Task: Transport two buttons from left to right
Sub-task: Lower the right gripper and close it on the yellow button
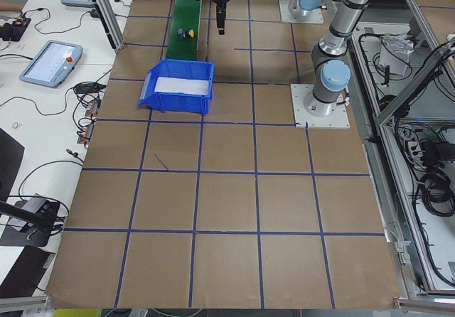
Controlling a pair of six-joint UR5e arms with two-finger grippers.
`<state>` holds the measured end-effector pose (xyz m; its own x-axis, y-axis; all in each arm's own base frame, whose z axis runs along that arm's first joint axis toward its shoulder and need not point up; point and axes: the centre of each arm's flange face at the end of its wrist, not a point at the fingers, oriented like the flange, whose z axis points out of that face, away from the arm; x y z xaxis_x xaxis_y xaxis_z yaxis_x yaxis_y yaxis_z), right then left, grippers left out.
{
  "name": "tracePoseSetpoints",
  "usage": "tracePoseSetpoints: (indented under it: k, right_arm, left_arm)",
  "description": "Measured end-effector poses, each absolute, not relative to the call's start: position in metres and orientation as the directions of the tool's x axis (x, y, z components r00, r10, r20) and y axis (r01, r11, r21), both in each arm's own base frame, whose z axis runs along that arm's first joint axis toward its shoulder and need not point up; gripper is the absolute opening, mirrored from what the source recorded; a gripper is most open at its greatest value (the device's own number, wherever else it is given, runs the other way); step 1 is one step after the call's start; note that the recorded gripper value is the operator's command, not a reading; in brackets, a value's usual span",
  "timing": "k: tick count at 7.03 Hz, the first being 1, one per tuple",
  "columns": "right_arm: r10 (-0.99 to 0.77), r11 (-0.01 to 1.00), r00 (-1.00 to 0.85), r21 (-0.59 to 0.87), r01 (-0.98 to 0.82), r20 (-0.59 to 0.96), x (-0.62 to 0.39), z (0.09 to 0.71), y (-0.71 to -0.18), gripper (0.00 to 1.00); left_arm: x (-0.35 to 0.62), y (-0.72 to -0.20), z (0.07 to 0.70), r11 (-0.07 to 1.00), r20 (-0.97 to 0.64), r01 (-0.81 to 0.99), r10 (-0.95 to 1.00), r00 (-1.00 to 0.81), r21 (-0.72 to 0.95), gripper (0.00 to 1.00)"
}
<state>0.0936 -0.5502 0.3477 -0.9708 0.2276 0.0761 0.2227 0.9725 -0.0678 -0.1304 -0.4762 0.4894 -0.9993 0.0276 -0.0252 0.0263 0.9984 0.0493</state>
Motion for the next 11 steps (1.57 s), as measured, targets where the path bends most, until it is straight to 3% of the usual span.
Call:
tracePoseSetpoints:
  k: [5,7,11]
  right_arm:
    - [0.232,0.968,-0.973,-0.101,0.231,-0.004,0.109,0.360,-0.558,1.00]
    - [0.203,0.970,-0.978,-0.126,0.207,-0.043,0.149,0.379,-0.575,1.00]
    - [0.219,0.968,-0.974,-0.111,0.224,-0.055,0.212,0.351,-0.634,0.98]
  left_arm:
    - [-0.130,-0.474,0.488,0.998,-0.027,0.024,0.026,-0.999,0.052,1.00]
    - [-0.130,-0.474,0.489,0.998,-0.028,0.024,0.026,-0.999,0.049,1.00]
    - [-0.130,-0.474,0.490,0.999,-0.031,0.022,0.023,-0.999,0.048,1.00]
